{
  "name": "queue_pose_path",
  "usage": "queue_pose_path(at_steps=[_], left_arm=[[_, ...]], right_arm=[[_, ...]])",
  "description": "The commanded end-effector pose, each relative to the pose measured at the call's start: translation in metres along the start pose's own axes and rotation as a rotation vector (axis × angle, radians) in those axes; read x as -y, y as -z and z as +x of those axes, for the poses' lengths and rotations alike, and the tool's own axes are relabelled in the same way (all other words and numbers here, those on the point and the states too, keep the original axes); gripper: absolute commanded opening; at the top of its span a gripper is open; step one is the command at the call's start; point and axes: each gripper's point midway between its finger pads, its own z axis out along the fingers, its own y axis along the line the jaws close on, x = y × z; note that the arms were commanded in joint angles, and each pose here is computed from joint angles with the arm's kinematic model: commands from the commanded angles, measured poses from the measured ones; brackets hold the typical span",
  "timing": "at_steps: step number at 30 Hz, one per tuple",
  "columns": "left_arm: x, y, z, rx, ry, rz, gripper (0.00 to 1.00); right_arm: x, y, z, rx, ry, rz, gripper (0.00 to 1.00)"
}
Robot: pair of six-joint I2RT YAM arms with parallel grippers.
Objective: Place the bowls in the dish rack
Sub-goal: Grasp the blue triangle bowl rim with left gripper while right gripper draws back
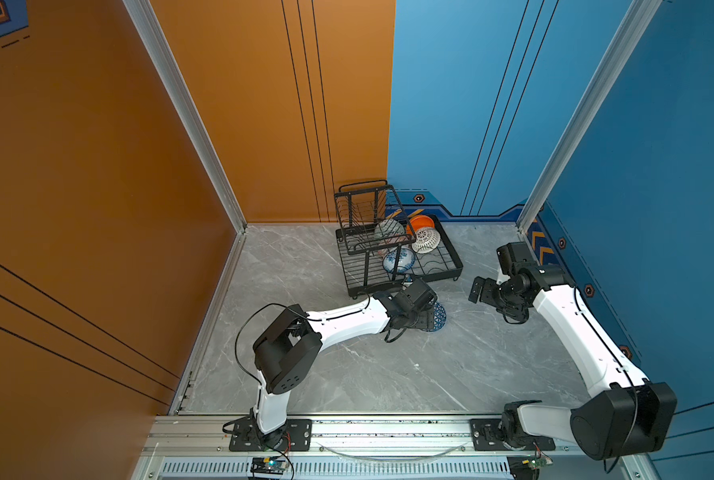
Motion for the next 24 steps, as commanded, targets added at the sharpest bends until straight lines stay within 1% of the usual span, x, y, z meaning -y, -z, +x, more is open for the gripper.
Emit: queue_pose_path(at_steps=[1,4,5,11,16,23,24], left_arm=[[-0.017,-0.007,0.006,-0.044,0.088,-0.062,0.73],[-0.024,-0.012,0.009,-0.056,0.112,-0.078,0.64],[-0.025,-0.013,0.009,-0.058,0.112,-0.080,0.63],[-0.029,-0.024,0.016,-0.075,0.124,-0.103,0.59],[-0.024,-0.034,0.015,-0.091,0.124,-0.094,0.53],[-0.023,-0.040,0.015,-0.102,0.137,-0.092,0.37],[-0.023,-0.041,0.015,-0.106,0.138,-0.091,0.32]], right_arm=[[0.001,0.004,0.001,0.015,-0.039,-0.033,1.00],[0.005,0.007,-0.002,0.028,-0.055,-0.035,1.00],[0.006,0.008,-0.003,0.032,-0.057,-0.038,1.00],[0.005,0.007,-0.005,0.027,-0.078,-0.055,1.00],[0.006,0.006,-0.004,0.024,-0.082,-0.053,1.00],[0.011,0.007,-0.007,0.033,-0.098,-0.046,1.00],[0.012,0.006,-0.007,0.033,-0.100,-0.045,1.00]])
